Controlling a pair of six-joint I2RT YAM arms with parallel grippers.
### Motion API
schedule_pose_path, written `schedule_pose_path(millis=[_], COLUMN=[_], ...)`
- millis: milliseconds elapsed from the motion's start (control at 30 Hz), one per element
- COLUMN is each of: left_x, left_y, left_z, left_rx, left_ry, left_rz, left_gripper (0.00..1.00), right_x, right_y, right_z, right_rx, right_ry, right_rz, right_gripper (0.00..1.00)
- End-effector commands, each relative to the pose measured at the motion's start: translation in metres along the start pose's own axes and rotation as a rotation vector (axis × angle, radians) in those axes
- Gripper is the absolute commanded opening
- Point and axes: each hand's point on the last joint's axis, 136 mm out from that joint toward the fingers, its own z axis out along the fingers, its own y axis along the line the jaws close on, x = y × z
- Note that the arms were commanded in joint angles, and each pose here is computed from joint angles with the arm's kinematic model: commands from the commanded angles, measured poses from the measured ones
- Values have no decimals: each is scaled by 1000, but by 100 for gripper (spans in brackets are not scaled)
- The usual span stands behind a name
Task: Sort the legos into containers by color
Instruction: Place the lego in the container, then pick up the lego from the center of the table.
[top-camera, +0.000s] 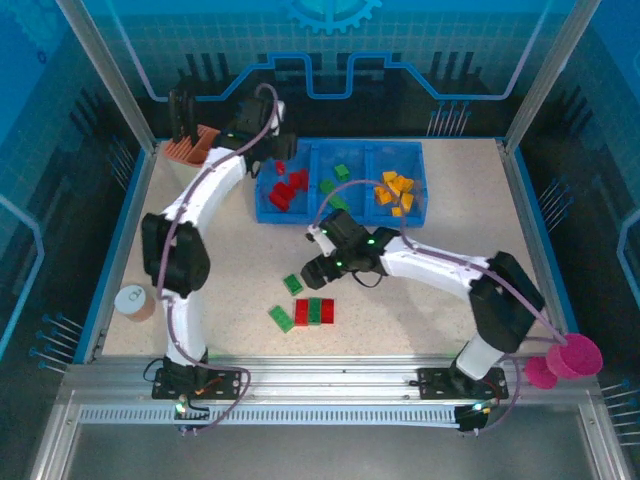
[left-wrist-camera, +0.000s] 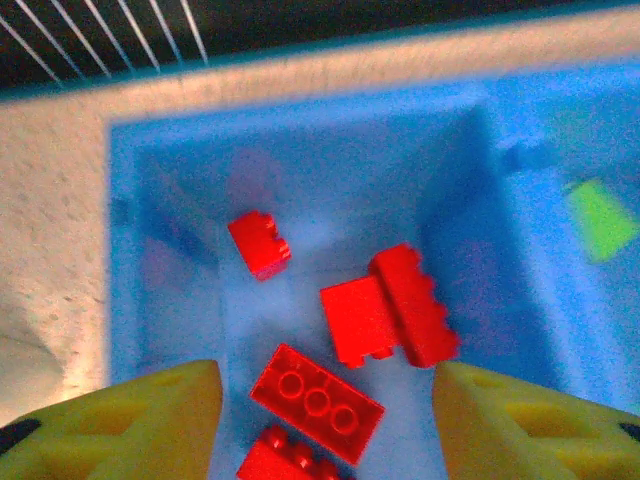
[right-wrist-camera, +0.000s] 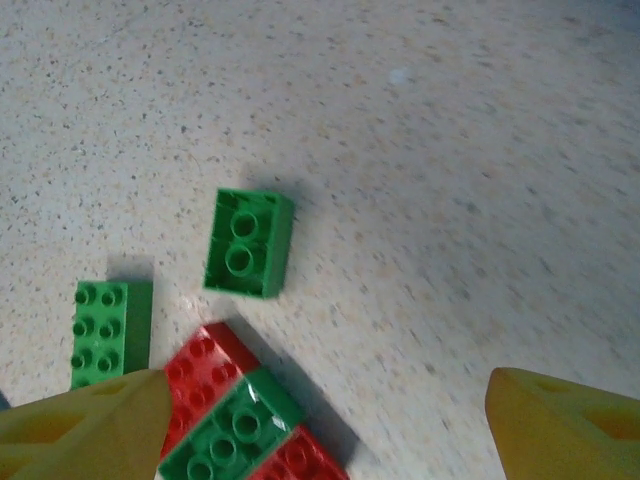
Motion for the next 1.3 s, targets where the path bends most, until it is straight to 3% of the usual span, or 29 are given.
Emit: schedule_pose_path(millis=[0,233,433,600,900,1100,1167,1267], left_x=[-27,-8,68,123,182,226,230,229], left_y=[-10,10,24,36,48,40,30,35], left_z=[-75,-158,-211,-242,-246,-225,-222,-220], left_rx=[80,35,15,-11,-54,20,80,50], left_ry=[-83,-154,-101,-51,65,121,117,117], left_rz=[-15,-48,-88,-96,-36,-13,-12,-5], left_gripper=[66,75,81,83,86,89,88,88], right_x=[-10,-4,10,20,21,13,6,-9], right_y=[18,32,26,23,19,8,0,-15], right_z=[24,60,74,86,97,77,62,32], right_rx=[11,114,189,203,237,258,285,315], right_ry=[15,132,213,261,295,284,272,228], right_rz=[-89,-144,-127,-124,-152,-165,-177,-181], right_gripper=[85,88,87,78,48,42,40,39])
